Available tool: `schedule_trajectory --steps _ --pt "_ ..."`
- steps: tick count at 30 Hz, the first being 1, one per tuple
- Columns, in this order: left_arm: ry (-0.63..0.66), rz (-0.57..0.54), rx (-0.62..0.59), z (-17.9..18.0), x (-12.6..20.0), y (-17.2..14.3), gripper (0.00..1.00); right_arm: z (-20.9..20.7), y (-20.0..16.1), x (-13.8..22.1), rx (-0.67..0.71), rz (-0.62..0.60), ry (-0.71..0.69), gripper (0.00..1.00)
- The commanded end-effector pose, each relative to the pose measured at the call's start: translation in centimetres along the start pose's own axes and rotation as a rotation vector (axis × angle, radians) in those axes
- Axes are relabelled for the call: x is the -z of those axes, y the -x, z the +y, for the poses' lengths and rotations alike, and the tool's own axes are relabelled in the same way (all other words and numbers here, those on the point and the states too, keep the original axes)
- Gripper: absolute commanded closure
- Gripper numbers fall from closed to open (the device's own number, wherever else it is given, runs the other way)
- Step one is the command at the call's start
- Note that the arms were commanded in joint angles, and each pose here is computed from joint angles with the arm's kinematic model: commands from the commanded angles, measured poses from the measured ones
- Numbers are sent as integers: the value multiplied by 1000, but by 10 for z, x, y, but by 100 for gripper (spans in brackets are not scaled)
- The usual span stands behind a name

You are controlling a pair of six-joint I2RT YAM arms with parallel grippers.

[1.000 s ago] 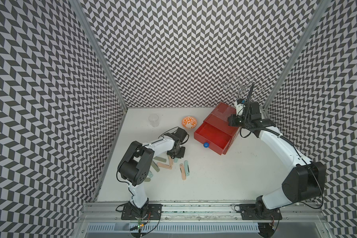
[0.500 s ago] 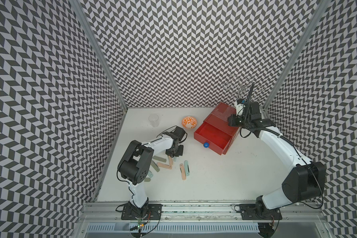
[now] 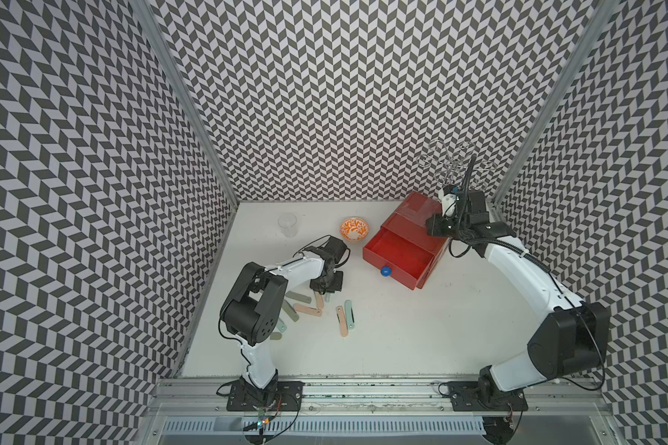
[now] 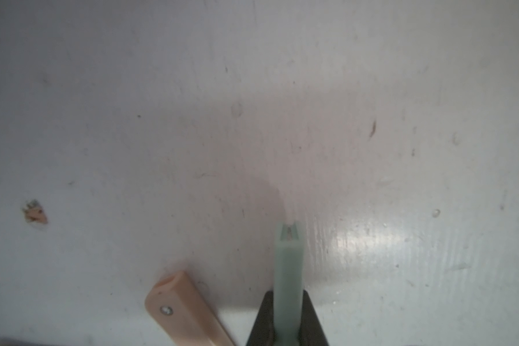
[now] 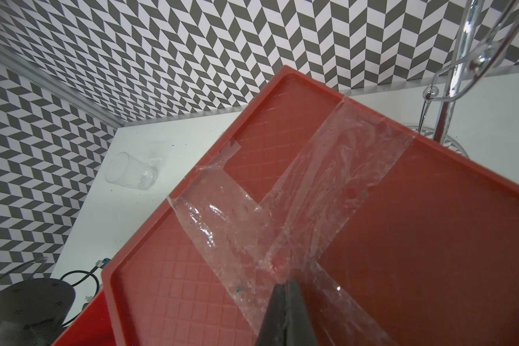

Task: Place the fruit knives into the drawer by color
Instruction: Pick up the fruit knife from the center of the board.

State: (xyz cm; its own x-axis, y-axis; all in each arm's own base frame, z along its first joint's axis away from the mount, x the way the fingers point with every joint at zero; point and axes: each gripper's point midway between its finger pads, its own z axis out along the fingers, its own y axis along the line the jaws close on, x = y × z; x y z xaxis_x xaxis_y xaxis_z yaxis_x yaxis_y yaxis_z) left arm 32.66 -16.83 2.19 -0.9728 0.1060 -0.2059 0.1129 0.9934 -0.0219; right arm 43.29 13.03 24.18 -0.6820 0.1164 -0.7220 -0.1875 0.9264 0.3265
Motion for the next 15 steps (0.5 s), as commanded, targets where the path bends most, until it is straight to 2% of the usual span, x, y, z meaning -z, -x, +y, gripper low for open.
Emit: schedule_trajectory --steps 1,11,15 --pt "23 36 11 9 2 -10 100 -9 -32 -2 -17 119 -27 100" --pt "13 -6 20 11 30 -2 100 -8 -34 0 -17 122 -21 100" --pt "-1 -36 58 10 46 4 100 -7 -34 1 -16 117 -18 100"
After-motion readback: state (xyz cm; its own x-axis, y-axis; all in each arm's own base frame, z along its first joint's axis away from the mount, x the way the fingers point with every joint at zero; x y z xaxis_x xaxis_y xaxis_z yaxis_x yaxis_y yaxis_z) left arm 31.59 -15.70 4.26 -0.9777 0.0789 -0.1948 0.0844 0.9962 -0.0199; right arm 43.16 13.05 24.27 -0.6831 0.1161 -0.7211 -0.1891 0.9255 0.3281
